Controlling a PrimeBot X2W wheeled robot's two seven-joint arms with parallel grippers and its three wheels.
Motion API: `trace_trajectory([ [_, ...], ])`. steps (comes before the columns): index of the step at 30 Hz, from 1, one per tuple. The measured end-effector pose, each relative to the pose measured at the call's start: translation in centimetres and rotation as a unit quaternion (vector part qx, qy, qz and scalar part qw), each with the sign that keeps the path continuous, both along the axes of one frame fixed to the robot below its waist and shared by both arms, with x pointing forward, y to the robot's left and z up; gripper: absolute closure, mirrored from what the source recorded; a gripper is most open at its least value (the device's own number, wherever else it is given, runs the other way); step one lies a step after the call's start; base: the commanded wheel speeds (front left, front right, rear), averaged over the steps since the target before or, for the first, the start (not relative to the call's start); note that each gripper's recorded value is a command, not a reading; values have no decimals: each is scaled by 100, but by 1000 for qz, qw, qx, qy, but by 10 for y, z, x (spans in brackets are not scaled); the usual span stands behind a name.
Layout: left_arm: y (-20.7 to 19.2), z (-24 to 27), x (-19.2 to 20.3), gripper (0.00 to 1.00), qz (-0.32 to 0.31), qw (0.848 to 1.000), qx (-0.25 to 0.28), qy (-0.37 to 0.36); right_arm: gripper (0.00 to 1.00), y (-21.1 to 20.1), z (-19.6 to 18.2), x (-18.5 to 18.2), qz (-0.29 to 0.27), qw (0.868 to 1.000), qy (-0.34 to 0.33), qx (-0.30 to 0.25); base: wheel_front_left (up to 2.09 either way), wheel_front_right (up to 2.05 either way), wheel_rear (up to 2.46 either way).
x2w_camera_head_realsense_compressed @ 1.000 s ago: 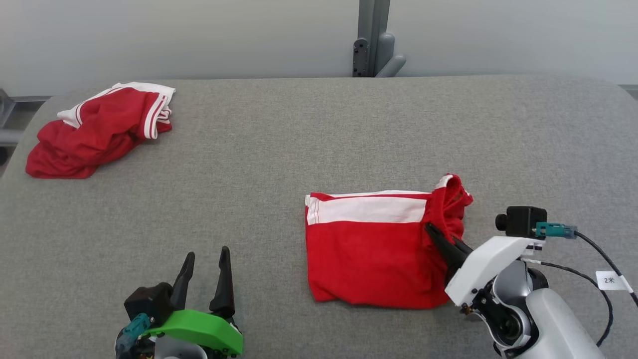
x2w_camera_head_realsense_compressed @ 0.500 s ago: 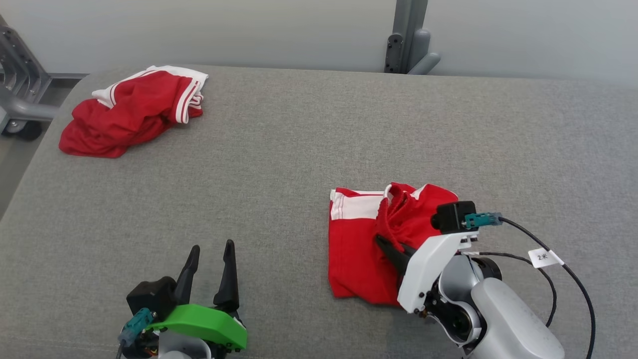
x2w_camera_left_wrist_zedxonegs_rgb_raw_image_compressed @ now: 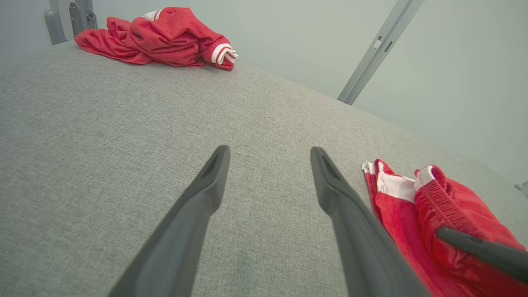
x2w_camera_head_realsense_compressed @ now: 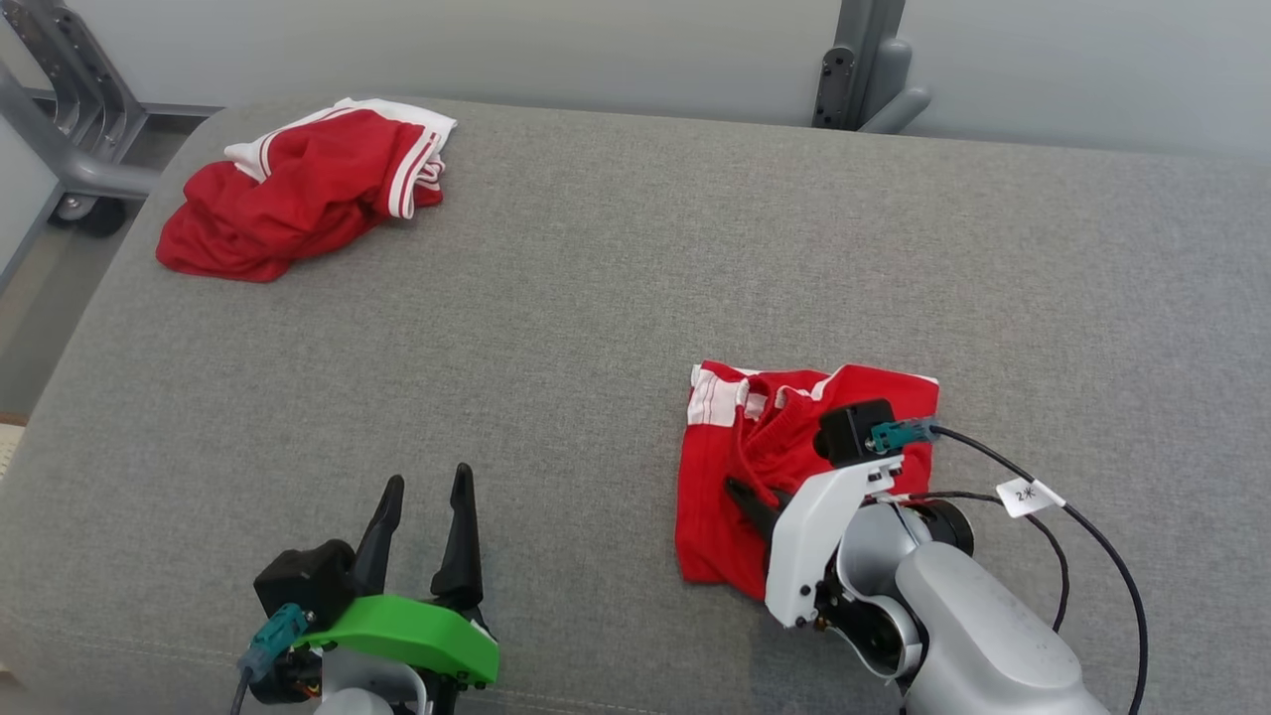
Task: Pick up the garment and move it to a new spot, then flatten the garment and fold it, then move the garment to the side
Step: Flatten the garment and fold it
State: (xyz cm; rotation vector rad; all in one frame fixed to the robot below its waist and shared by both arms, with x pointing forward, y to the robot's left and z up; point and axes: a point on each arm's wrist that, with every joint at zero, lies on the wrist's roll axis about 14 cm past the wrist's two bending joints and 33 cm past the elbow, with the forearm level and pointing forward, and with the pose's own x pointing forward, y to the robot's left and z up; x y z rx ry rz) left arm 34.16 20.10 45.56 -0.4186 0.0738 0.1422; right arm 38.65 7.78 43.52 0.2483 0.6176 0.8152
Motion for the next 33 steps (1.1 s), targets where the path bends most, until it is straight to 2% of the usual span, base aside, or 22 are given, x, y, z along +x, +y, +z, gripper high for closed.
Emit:
trace_trajectory([
  [8,1,-1,3,0,4,1000,-1,3,100,5,-4,7,4,1000,-17,-8,0,0,0],
  [9,1,-1,3,0,3,1000,-1,3,91,7,-4,7,8,1000,-23,-9,0,0,0],
  [10,1,-1,3,0,3,1000,-1,2,73,8,-3,7,12,999,-30,-11,0,0,0],
  [11,1,0,4,0,3,1000,-2,2,50,10,-3,6,15,999,-37,-13,0,0,0],
  [12,0,0,4,0,2,1000,-2,1,10,11,-3,5,20,999,-43,-16,0,0,0],
  [13,0,0,4,0,2,1000,-2,1,0,13,-2,5,24,998,-52,-18,0,0,0],
  [19,-1,1,6,0,0,1000,-2,-1,0,18,4,1,34,996,-84,-13,0,0,0],
  [24,-5,4,8,0,-6,1000,-2,-5,0,18,18,1,21,995,-91,17,0,0,0],
  [28,-10,8,11,0,-14,1000,0,-12,0,5,35,16,-11,990,-136,28,0,0,0],
  [33,-21,14,16,0,-34,999,7,-21,0,-32,57,41,-72,975,-207,25,0,0,0],
])
